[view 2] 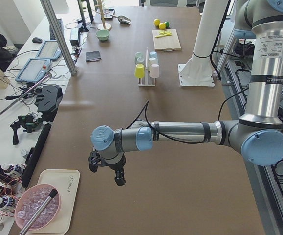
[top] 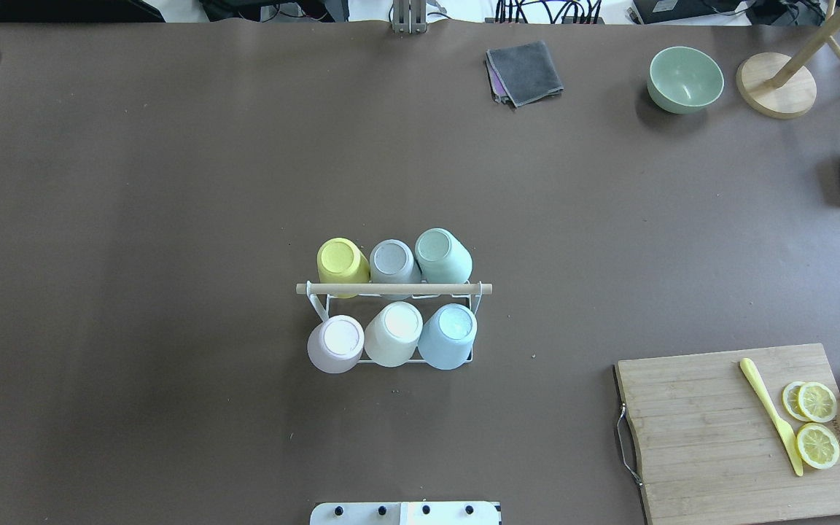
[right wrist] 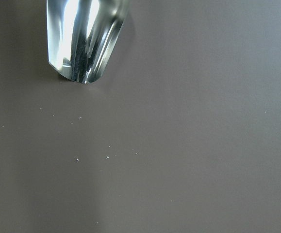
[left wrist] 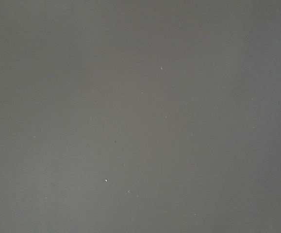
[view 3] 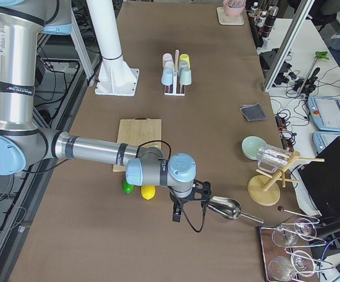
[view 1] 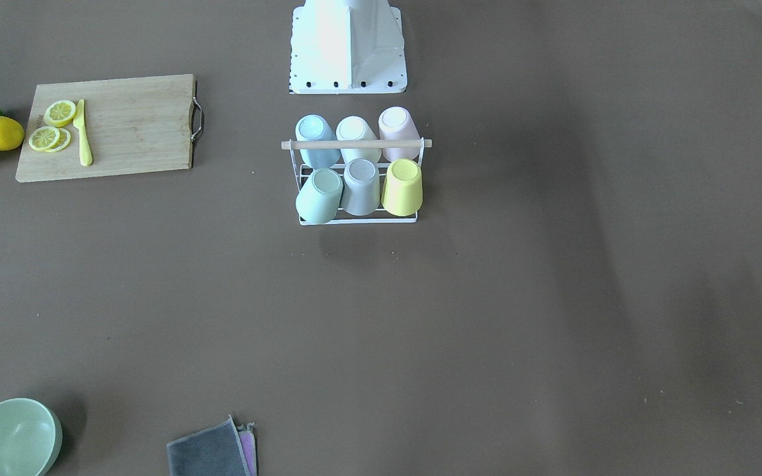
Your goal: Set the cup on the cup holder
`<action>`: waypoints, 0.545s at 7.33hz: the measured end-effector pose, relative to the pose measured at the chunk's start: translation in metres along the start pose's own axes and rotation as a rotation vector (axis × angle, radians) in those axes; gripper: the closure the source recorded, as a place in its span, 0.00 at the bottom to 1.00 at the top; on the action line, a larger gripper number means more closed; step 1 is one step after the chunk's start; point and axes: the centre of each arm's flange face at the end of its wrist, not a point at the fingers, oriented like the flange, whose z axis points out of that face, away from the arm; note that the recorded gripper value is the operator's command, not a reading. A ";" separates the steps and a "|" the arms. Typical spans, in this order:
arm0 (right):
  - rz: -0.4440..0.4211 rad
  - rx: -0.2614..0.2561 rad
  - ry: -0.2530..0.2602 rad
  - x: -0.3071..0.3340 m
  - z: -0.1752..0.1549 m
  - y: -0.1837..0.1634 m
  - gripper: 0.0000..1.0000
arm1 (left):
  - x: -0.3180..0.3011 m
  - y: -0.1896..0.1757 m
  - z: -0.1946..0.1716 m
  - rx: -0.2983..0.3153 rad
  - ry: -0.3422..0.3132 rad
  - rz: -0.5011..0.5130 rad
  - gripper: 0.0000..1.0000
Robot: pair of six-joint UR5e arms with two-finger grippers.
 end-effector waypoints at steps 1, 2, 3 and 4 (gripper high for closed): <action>0.002 -0.001 0.004 0.001 0.001 0.001 0.00 | 0.004 0.003 -0.007 0.016 0.030 0.003 0.02; 0.002 -0.001 0.007 0.001 0.001 0.000 0.00 | 0.011 0.004 -0.016 0.034 0.042 0.015 0.02; 0.002 0.001 0.009 0.001 0.000 0.000 0.00 | 0.017 0.006 -0.023 0.049 0.043 0.027 0.02; 0.003 0.002 0.012 0.001 0.000 0.000 0.00 | 0.021 0.008 -0.028 0.059 0.035 0.038 0.02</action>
